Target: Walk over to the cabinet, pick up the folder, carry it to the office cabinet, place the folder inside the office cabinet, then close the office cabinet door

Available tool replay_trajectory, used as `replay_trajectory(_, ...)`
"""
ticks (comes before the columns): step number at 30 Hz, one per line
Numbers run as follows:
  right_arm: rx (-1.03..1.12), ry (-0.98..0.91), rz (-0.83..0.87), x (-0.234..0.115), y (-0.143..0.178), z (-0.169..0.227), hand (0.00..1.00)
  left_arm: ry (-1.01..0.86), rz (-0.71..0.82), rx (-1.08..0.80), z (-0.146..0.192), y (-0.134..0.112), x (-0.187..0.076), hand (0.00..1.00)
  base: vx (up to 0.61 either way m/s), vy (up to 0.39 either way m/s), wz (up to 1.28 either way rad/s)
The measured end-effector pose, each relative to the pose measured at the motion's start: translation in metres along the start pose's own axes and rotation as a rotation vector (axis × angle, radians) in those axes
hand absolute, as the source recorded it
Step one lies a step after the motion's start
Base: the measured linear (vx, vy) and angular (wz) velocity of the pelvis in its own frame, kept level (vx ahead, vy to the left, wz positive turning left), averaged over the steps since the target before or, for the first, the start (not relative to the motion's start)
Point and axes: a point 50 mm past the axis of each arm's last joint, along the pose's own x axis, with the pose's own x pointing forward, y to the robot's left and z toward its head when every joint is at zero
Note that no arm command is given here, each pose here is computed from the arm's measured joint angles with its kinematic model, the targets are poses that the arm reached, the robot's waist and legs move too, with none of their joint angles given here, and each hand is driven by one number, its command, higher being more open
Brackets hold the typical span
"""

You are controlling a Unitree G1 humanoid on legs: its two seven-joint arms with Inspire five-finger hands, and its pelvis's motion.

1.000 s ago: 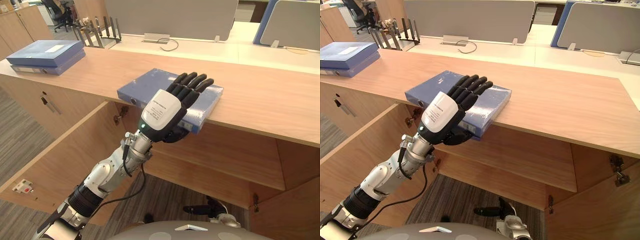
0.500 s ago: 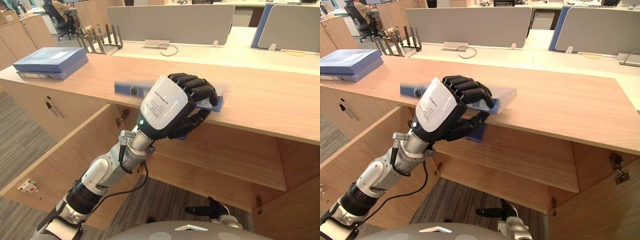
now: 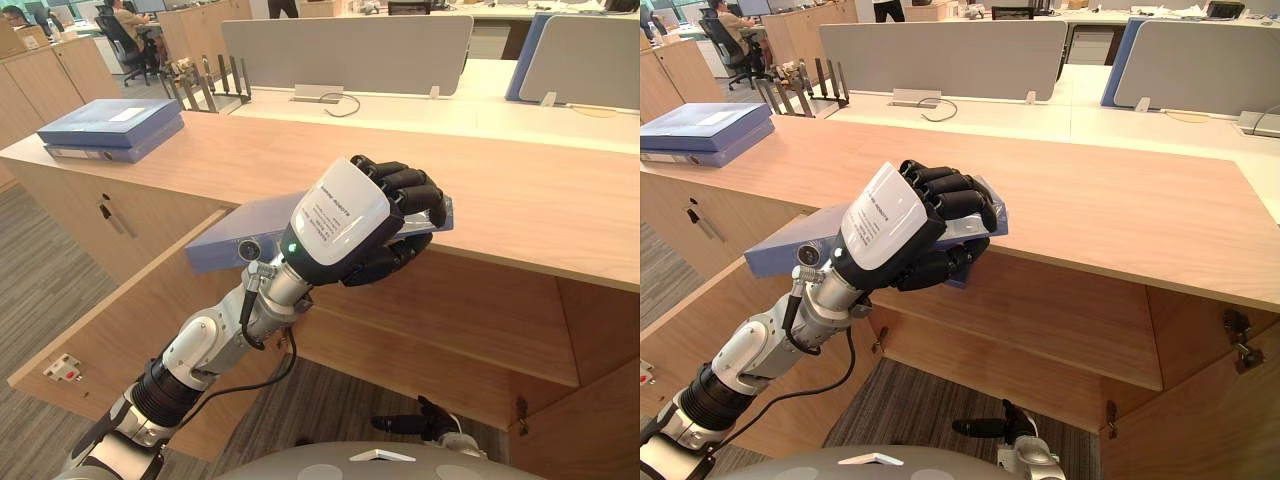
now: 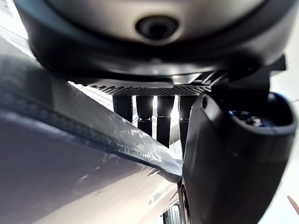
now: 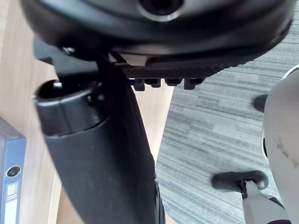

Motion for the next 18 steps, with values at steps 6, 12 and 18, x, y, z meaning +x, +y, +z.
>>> replay_trajectory(6, 0.026, 0.005, -0.005, -0.001, -0.001, -0.002, 1.00, 0.043, 0.023, -0.042, 0.001, 0.000, -0.005, 0.00, 0.00, 0.000, 0.00)
replay_trajectory(12, 0.024, 0.006, -0.014, -0.001, -0.001, -0.003, 1.00, 0.159, 0.159, -0.047, -0.011, 0.012, -0.008, 0.00, 0.00, 0.000, 0.00)
replay_trajectory(18, 0.027, 0.003, -0.019, -0.001, 0.001, -0.002, 1.00, 0.298, 0.304, 0.007, -0.032, 0.031, -0.012, 0.00, 0.00, 0.000, 0.00)
